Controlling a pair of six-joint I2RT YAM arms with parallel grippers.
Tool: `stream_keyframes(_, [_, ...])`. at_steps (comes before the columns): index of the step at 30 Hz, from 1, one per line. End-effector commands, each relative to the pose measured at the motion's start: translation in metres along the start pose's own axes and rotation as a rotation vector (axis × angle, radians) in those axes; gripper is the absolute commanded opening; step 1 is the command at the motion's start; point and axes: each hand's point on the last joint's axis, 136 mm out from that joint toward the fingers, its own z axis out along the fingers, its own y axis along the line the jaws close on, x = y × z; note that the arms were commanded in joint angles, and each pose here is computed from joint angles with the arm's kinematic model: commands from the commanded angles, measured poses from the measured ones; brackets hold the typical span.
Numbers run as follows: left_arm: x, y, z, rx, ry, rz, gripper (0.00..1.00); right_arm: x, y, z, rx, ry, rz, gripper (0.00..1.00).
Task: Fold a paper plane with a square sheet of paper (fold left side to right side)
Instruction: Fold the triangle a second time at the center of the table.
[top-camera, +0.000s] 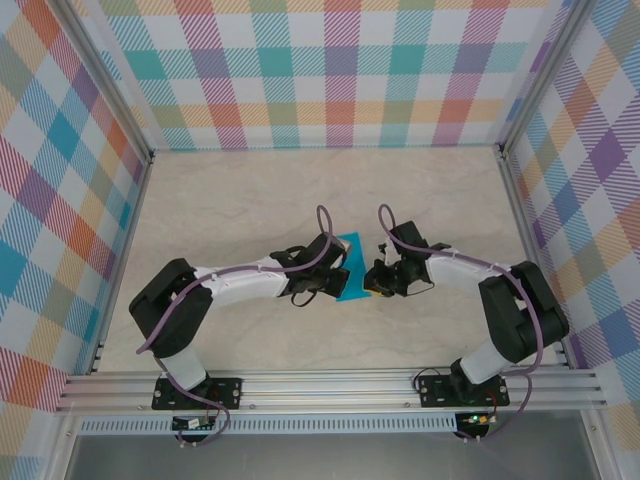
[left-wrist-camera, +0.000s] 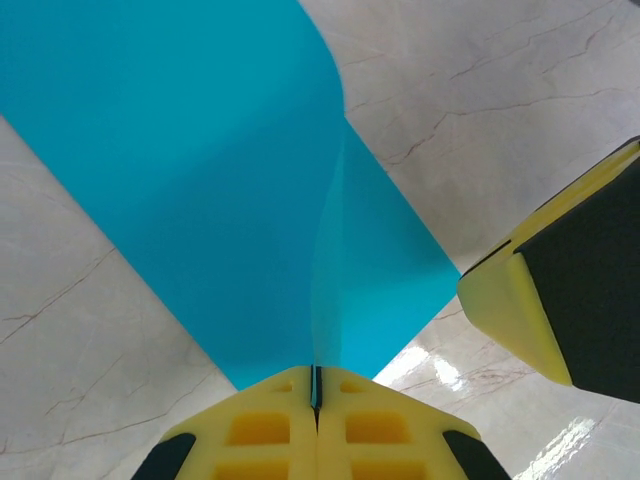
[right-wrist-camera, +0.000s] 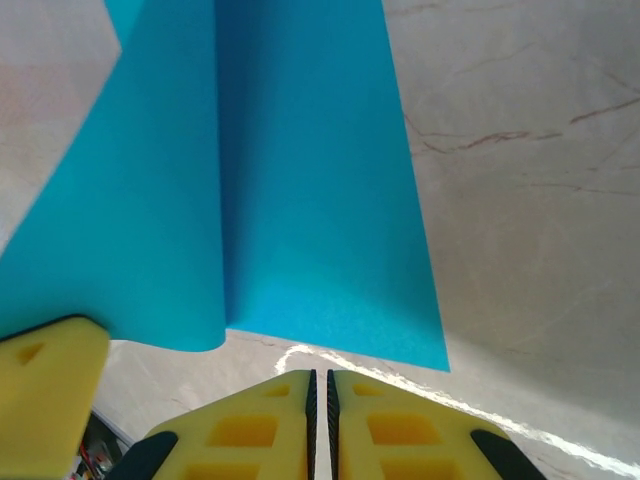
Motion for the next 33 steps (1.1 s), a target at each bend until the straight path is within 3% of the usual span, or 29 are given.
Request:
stream_keyframes(1, [-0.002,0.004,-0.009,0.008,-0.009,-0.027,0.04,-0.004,-0.001,0.005,0.022,0.0,0.01,0.13])
stream_keyframes(15, [-0.003,0.023,0.001,-0.027,0.009,-0.041,0.04,0.004,-0.022,0.019,0.154,0.053,0.016,0.14])
stream_keyframes(33, [-0.003,0.037,0.022,-0.058,0.04,-0.037,0.04,0.009,-0.026,0.021,0.187,0.073,0.004,0.14])
